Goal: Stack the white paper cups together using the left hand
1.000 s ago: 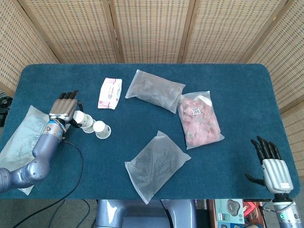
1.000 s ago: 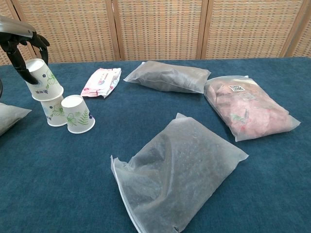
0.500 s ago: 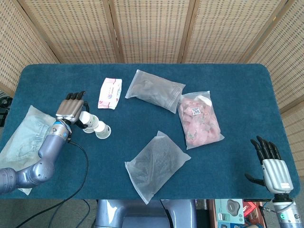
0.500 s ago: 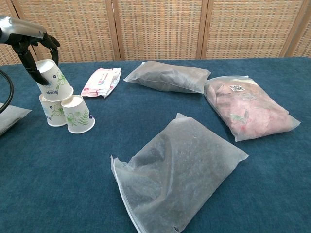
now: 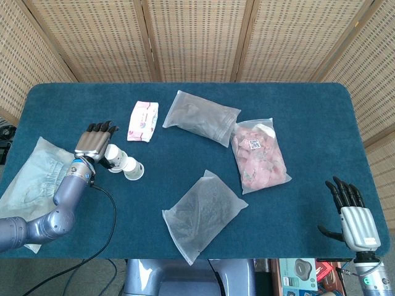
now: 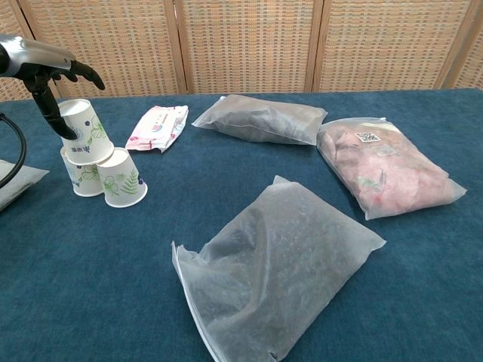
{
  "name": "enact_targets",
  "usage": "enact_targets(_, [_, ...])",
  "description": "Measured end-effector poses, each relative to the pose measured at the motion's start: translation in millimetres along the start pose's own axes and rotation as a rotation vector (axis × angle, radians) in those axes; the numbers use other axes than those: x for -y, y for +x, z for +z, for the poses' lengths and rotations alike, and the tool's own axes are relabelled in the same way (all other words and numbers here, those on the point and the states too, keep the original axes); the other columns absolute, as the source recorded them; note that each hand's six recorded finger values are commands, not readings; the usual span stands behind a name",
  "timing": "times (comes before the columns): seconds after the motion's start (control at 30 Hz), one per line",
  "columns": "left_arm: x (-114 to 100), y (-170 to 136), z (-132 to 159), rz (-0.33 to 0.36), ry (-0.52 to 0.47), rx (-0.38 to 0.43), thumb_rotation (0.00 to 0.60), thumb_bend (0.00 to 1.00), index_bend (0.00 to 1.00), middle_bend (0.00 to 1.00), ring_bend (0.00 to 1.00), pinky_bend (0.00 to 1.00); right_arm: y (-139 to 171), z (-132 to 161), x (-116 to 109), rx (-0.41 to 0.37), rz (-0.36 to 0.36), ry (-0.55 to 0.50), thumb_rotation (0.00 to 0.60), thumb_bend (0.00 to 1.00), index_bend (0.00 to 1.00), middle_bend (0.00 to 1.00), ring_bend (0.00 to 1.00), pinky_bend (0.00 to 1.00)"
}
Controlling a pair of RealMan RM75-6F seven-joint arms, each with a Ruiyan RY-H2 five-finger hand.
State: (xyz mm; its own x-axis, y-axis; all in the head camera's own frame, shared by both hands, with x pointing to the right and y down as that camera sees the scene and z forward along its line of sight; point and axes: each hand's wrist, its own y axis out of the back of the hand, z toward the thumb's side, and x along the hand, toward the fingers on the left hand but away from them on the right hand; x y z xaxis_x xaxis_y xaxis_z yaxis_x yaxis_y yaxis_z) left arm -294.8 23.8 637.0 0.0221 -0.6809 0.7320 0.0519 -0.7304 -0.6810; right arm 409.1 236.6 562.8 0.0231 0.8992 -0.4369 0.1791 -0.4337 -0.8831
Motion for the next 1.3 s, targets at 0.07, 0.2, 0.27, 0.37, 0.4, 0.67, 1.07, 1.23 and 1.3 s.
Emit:
enact_targets(0.07, [-1, 0, 2, 0.007, -0.008, 0.007, 0.600, 0.19, 0.09, 0.00, 0.00, 0.00, 0, 0, 0, 0.002, 0.000, 0.000, 0.600, 0.07, 0.00, 0.00, 0.00, 0.00])
enact_targets(0.2, [-7, -6, 7, 0.019, -0.044, 0.034, 0.600, 0.19, 0.09, 0.00, 0.00, 0.00, -1, -1, 0, 0.005, 0.000, -0.001, 0.600, 0.07, 0.00, 0.00, 0.00, 0.00])
enact_targets(0.27, [-13, -13, 10, 0.027, -0.067, 0.058, 0.600, 0.19, 0.09, 0.00, 0.00, 0.00, -1, -1, 0, 0.005, 0.000, -0.002, 0.600, 0.07, 0.00, 0.00, 0.00, 0.00])
enact_targets(0.37, [-24, -28, 15, 0.042, -0.094, 0.104, 0.600, 0.19, 0.09, 0.00, 0.00, 0.00, -1, -1, 0, 0.002, 0.001, -0.005, 0.600, 0.07, 0.00, 0.00, 0.00, 0.00])
enact_targets(0.4, [-27, -34, 16, 0.048, -0.099, 0.120, 0.600, 0.19, 0.09, 0.00, 0.00, 0.00, -1, -1, 0, 0.000, 0.002, -0.007, 0.600, 0.07, 0.00, 0.00, 0.00, 0.00])
enact_targets(0.67, [-39, -87, 18, 0.157, -0.107, 0.235, 0.600, 0.19, 0.07, 0.00, 0.00, 0.00, 0, 1, -5, -0.017, -0.015, -0.013, 0.600, 0.07, 0.00, 0.00, 0.00, 0.00])
enact_targets(1.07, [49, -177, -29, 0.440, -0.031, 0.263, 0.600, 0.19, 0.02, 0.00, 0.00, 0.00, 1, 4, -2, -0.034, -0.011, 0.022, 0.600, 0.07, 0.00, 0.00, 0.00, 0.00])
enact_targets(1.23, [96, -199, -54, 0.459, -0.005, 0.186, 0.600, 0.19, 0.00, 0.00, 0.00, 0.00, 2, 8, 2, -0.047, -0.002, 0.039, 0.600, 0.07, 0.00, 0.00, 0.00, 0.00])
enact_targets(1.3, [113, -205, -60, 0.444, -0.001, 0.159, 0.600, 0.19, 0.00, 0.00, 0.00, 0.00, 2, 10, 3, -0.051, 0.003, 0.047, 0.600, 0.07, 0.00, 0.00, 0.00, 0.00])
